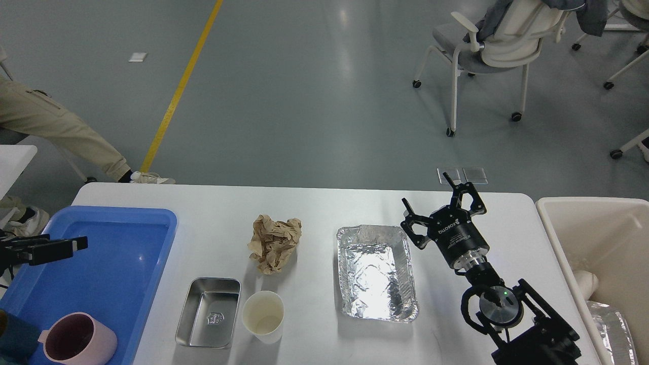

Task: Tidy desktop
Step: 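Release the mug and withdraw the left gripper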

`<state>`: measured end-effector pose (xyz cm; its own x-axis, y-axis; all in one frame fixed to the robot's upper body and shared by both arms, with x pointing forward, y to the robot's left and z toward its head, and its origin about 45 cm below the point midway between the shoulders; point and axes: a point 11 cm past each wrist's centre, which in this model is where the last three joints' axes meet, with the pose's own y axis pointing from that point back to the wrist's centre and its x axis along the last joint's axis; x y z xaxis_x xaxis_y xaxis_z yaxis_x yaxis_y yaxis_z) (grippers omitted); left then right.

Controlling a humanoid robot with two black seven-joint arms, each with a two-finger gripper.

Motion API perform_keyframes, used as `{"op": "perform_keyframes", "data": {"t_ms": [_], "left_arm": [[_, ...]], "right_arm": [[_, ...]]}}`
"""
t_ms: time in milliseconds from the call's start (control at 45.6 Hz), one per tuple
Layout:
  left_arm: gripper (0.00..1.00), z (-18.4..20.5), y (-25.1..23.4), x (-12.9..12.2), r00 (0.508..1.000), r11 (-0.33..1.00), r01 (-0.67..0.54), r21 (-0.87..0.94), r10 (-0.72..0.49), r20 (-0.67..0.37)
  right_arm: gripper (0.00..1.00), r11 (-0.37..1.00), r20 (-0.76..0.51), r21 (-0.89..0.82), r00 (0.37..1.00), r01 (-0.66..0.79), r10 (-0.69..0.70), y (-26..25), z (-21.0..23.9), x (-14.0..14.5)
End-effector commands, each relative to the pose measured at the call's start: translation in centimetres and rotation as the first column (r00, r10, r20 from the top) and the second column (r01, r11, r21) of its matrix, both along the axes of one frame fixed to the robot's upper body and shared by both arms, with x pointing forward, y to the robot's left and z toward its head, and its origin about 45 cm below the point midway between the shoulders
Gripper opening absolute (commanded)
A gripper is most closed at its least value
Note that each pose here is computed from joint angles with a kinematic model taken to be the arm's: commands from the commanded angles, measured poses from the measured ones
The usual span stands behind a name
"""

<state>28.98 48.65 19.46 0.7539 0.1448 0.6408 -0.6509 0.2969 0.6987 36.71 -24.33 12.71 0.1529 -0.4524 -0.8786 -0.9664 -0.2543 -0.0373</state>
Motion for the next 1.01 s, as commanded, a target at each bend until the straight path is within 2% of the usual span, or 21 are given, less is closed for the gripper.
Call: {"op": "perform_keyframes", "data": {"t_ms": [0, 351, 527, 680, 768, 856, 988], "left_arm": [[0.97, 0.3, -3.4, -0.6, 0.994, 0.976, -0.108, -0.190, 0.106, -0.024], [0.97, 0.9, -8.7, -2.5, 0.955, 0.830, -0.296, -0.473, 0.262, -0.137], [0.97, 1.2, -9.3, -5.1, 0.942, 0.809, -0.335, -0.483, 0.298, -0.154], [0.97, 2.6, -7.8, -7.2, 0.905, 0.769, -0.422, -0.480, 0.391, -0.170], [0.97, 2.4, -6.7, -7.8, 0.866, 0.729, -0.493, -0.475, 0.461, -0.193], [0.97, 1.9, -4.7, -8.9, 0.788, 0.660, -0.607, -0.443, 0.574, -0.224], [0.97, 2.4, -2.0, -9.6, 0.676, 0.558, -0.716, -0.418, 0.705, -0.216]], "right_arm": [[1.00, 1.000, 0.000, -0.001, 1.000, -0.001, 0.001, 0.0, 0.0, 0.0], [1.00, 1.000, -0.004, 0.002, 1.000, -0.001, 0.001, 0.2, -0.1, -0.1], [1.00, 1.000, -0.013, 0.001, 1.000, 0.001, -0.001, 0.1, -0.5, -0.4], [1.00, 1.000, -0.017, 0.001, 1.000, 0.002, -0.002, 0.0, -0.6, -0.5], [1.00, 1.000, -0.018, 0.002, 1.000, 0.001, -0.001, 0.1, -0.6, -0.5], [1.00, 1.000, -0.017, 0.005, 1.000, 0.001, 0.000, 0.3, -0.6, -0.5], [1.00, 1.000, -0.017, 0.002, 1.000, -0.006, 0.006, 0.6, -0.7, -0.5]]}}
